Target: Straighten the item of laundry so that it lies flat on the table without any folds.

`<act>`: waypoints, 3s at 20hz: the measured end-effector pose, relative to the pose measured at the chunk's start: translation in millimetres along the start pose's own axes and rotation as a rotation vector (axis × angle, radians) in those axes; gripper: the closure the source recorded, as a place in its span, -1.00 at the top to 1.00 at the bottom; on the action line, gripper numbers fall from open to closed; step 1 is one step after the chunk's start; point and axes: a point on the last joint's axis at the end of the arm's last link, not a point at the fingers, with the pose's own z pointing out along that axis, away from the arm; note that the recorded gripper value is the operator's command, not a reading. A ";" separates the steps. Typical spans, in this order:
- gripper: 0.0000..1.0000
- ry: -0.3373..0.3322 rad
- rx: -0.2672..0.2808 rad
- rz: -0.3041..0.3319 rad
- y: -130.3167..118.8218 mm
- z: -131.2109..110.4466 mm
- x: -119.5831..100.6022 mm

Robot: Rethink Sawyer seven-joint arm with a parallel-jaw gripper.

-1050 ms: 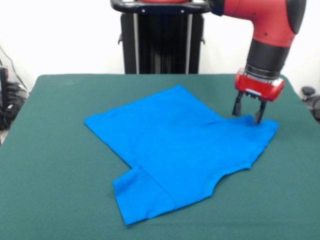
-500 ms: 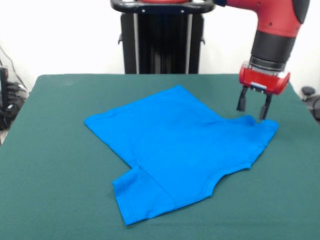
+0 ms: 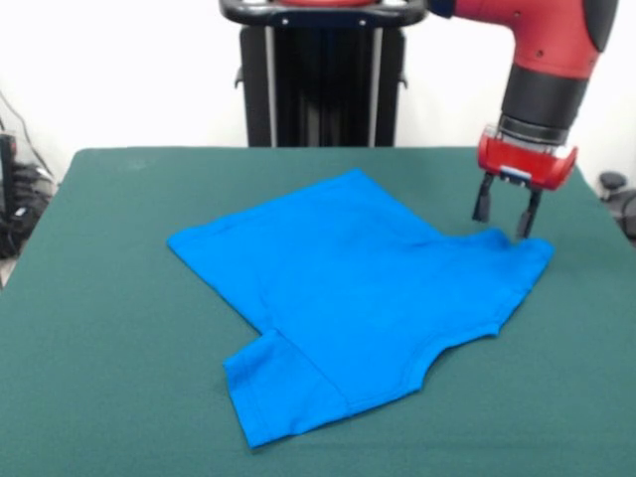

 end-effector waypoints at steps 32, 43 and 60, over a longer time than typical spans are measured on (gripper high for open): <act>1.00 -0.015 0.042 -0.008 -7.4 28.2 32.9; 1.00 -0.007 0.047 -0.060 -9.4 4.0 71.3; 1.00 0.010 0.060 0.004 -36.5 -27.8 58.2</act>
